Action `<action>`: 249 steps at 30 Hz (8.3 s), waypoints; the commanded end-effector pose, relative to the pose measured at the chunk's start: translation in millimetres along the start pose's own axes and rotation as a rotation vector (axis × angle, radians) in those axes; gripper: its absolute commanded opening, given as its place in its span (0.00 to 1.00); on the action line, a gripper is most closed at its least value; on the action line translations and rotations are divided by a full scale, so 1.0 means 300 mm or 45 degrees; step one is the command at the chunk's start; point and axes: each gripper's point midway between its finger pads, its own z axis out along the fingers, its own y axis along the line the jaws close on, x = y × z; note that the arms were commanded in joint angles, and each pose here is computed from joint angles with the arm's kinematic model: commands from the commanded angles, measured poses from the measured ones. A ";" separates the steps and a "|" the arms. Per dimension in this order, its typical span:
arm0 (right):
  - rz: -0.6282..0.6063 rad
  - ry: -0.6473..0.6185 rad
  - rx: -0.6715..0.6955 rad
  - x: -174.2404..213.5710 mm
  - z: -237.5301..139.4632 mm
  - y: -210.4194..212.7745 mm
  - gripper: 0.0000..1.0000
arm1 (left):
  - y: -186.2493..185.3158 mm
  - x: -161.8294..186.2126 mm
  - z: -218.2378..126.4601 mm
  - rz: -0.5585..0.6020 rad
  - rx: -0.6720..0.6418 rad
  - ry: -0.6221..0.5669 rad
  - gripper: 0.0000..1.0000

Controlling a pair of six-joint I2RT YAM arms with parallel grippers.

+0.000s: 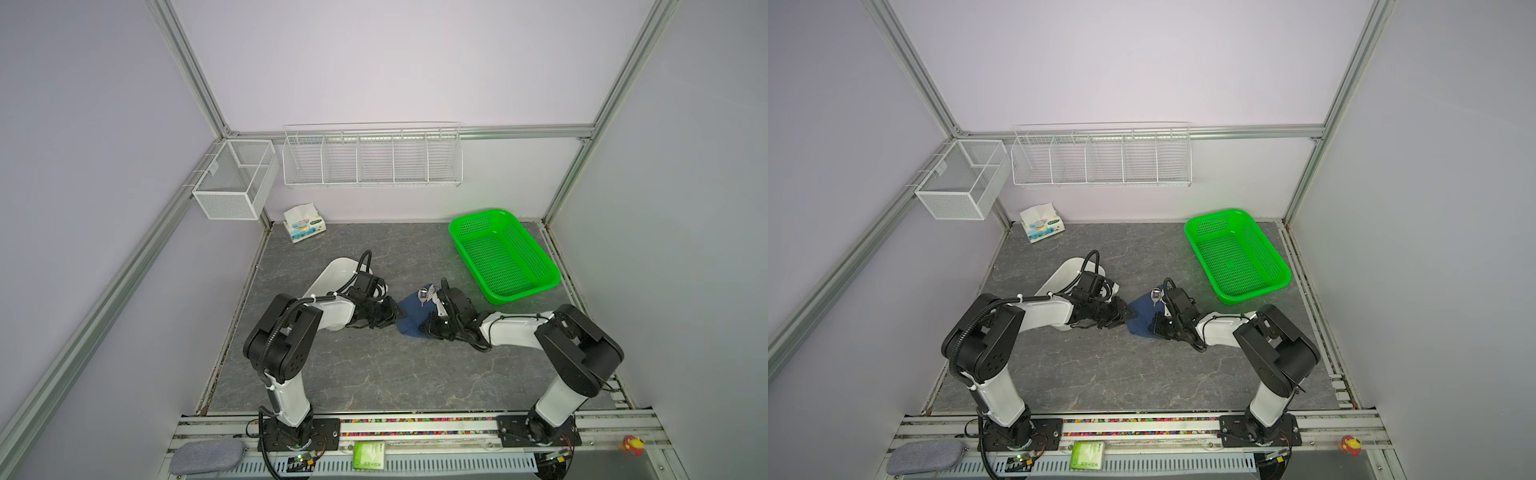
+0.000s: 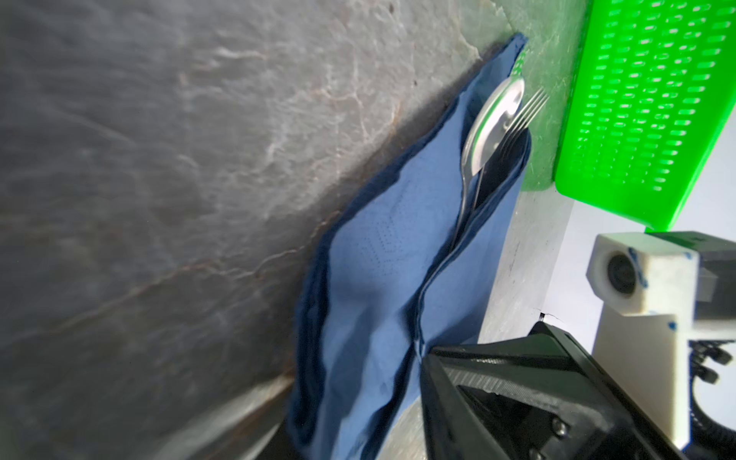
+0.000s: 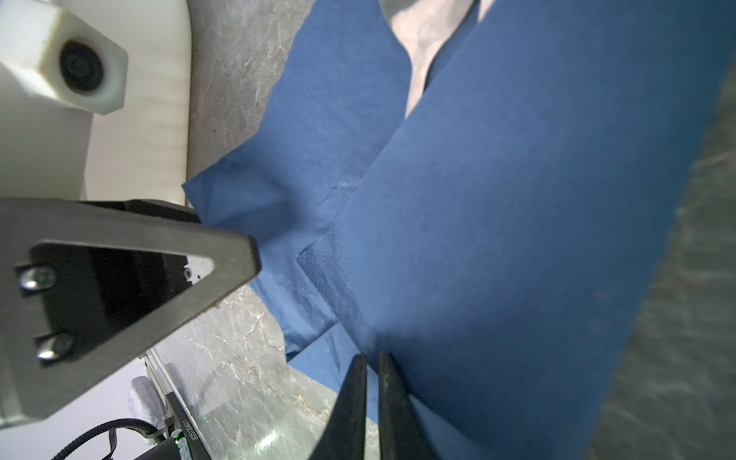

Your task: Place the utensils on the paper napkin and roll it up

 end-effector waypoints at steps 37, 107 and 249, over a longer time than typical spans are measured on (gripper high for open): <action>0.033 0.042 0.105 0.039 0.001 -0.068 0.13 | -0.200 0.054 0.035 0.039 0.026 0.128 0.08; 0.063 -0.001 0.029 0.048 -0.038 -0.080 0.14 | -0.286 0.047 0.166 -0.046 0.002 0.100 0.07; 0.296 -0.311 -0.005 -0.039 -0.173 -0.142 0.13 | -0.353 0.059 0.049 0.326 -0.141 0.017 0.40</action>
